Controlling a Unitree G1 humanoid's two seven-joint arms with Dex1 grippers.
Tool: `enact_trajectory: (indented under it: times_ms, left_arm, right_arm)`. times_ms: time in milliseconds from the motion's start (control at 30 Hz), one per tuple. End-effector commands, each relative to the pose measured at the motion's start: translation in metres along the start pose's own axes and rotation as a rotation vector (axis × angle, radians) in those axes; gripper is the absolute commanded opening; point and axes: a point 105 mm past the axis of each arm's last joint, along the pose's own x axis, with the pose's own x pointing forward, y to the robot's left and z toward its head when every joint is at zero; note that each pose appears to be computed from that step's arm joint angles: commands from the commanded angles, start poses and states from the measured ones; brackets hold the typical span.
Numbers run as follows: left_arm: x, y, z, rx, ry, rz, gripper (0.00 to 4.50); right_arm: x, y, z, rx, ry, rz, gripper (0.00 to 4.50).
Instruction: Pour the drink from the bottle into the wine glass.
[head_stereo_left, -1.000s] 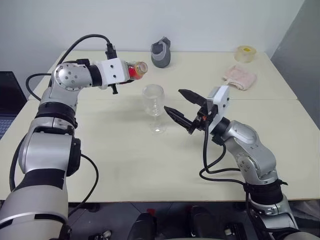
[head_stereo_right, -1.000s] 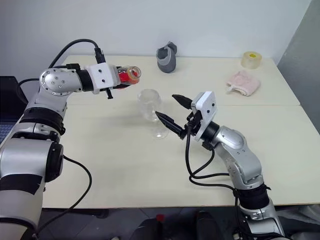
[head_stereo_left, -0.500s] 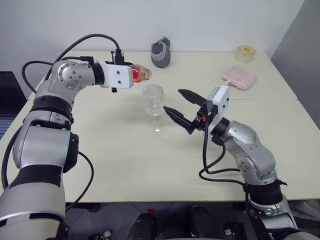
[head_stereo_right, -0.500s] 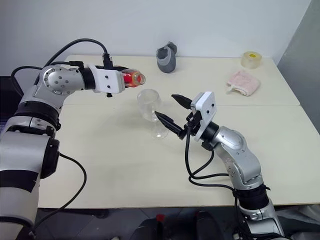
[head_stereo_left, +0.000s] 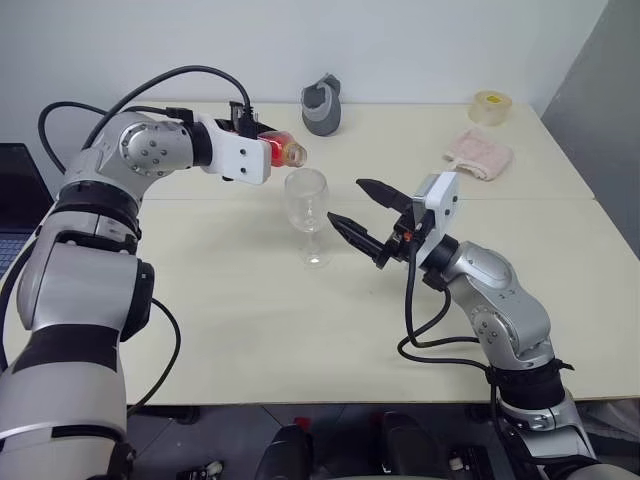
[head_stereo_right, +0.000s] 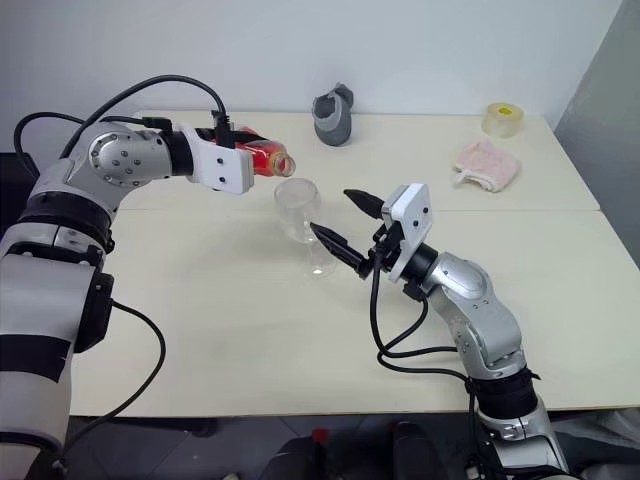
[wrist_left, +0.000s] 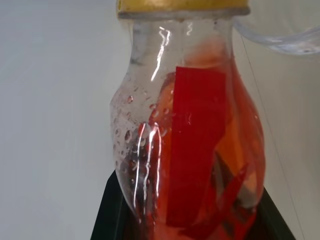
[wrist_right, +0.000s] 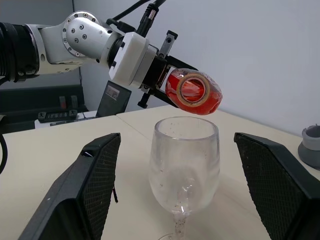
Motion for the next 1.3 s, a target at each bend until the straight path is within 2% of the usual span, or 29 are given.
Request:
enact_trajectory:
  times_ms: [33, 1300]
  left_arm:
    - [-0.011, 0.025, 0.001, 0.061, 0.012, 0.068, 1.03]
    - [-0.016, 0.04, -0.002, 0.239, 0.079, 0.082, 1.03]
  right_arm:
    - [0.001, -0.002, 0.012, -0.036, -0.046, -0.003, 3.89]
    - [0.003, -0.002, 0.013, -0.042, -0.052, 0.007, 3.89]
